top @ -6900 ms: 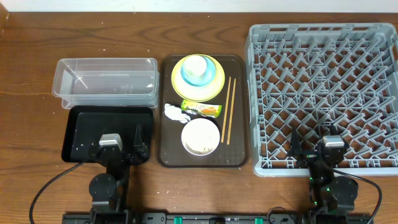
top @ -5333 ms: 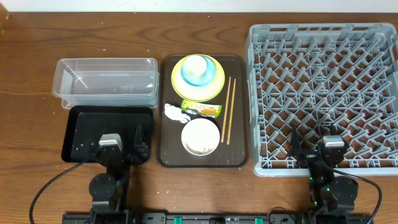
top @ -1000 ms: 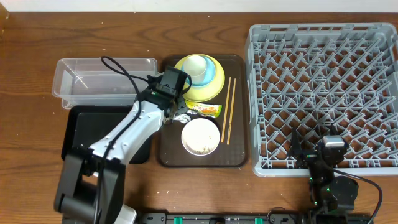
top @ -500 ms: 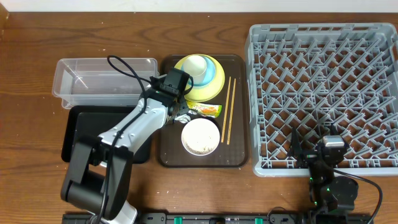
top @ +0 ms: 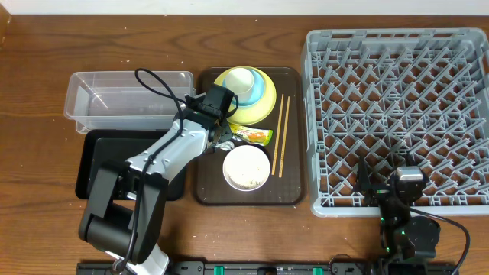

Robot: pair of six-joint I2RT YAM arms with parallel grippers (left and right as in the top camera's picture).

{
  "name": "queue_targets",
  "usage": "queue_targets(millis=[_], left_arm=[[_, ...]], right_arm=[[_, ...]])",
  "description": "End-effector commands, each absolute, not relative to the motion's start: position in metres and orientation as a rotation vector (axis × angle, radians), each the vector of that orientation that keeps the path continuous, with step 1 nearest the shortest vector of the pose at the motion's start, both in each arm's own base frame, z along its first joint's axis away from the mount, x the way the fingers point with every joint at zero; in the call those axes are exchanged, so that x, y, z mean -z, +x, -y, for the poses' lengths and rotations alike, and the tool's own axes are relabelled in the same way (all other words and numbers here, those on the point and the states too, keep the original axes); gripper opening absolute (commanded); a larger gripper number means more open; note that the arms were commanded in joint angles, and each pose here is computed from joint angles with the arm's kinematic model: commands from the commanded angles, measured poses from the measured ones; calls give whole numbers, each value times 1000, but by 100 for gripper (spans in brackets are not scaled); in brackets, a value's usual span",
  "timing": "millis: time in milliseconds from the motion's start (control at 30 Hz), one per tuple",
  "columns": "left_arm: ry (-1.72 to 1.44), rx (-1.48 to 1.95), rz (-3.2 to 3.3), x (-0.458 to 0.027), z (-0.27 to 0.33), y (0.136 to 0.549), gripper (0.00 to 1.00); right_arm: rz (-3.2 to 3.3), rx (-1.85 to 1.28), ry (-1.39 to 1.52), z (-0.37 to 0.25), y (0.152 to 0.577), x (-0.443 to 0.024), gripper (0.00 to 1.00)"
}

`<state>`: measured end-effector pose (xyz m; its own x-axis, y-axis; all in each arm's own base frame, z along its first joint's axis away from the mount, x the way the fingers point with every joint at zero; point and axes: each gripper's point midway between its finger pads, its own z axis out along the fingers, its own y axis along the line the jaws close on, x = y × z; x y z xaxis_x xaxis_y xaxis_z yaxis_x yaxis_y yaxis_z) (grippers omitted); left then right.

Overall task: Sort waste into correct bins and load items into the dishwasher rack
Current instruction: 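Lower the left gripper and close it on the white tissue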

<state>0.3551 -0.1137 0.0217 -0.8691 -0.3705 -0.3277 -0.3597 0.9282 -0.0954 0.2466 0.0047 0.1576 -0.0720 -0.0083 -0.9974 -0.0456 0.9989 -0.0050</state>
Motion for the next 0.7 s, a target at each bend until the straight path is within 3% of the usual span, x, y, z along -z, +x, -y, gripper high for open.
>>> queue_targets(millis=[0,267,667], left_arm=[[-538,-1,-2758,-13,109,351,45],[-532,-3,-2760,-13,109,350,40],[-521,-9,-2766,-11,109,349,41]], right_arm=[[-1644,-35,-36,-5,246,-157,99],[-1644,-35,-36,-5,246,-157,99],[-1644,-35,-36,-5,246,-157,99]])
